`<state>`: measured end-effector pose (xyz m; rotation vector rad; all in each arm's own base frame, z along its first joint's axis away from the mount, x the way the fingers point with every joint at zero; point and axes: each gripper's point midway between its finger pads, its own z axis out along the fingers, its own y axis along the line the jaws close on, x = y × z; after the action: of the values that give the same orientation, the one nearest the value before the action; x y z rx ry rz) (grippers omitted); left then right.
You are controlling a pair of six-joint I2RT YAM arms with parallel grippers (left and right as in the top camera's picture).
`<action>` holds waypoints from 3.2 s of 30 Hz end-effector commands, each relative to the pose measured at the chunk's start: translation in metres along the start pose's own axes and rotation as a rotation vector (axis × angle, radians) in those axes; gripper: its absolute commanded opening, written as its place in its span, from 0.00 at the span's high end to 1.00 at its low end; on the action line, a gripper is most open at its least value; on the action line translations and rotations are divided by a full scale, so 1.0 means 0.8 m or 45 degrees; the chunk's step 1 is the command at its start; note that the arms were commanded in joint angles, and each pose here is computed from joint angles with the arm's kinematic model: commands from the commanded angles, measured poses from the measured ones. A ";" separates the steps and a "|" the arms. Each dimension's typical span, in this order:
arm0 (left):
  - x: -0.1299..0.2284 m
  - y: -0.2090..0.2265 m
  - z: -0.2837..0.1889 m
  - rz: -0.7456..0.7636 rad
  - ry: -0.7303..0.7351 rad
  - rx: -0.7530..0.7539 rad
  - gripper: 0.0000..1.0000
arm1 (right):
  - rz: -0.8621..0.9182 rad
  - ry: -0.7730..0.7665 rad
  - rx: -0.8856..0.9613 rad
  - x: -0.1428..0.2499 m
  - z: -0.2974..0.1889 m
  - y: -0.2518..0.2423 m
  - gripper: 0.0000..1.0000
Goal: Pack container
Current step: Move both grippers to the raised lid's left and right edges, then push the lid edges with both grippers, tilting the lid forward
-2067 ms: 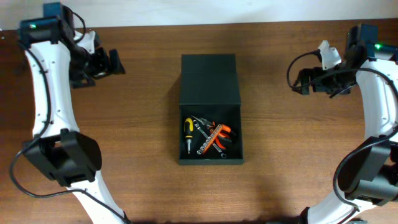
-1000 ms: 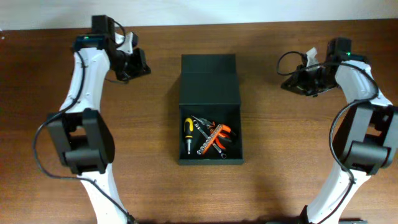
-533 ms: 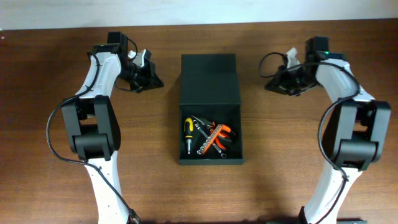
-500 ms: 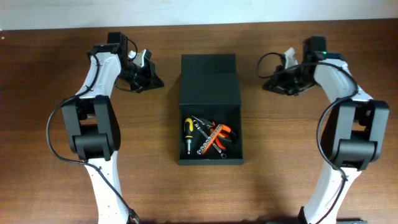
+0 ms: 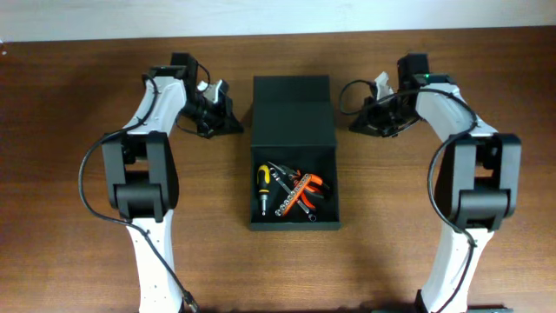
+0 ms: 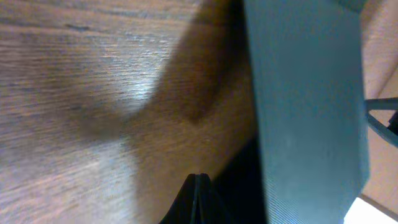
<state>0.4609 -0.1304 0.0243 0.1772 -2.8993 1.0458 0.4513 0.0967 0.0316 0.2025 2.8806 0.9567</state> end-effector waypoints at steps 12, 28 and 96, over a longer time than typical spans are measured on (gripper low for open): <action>0.007 0.007 0.009 0.008 0.038 0.018 0.98 | -0.024 0.065 -0.017 0.013 0.031 0.014 0.96; 0.016 -0.009 0.024 0.047 0.071 0.012 0.98 | -0.059 0.070 -0.021 0.015 0.039 0.025 0.96; -0.013 -0.092 -0.019 0.211 -0.020 0.687 0.98 | 0.075 -0.037 -0.638 -0.052 -0.019 0.082 0.96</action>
<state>0.4833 -0.1745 0.0597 0.0055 -2.7597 1.5942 0.4888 0.1414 0.0595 0.2099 2.6091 1.4515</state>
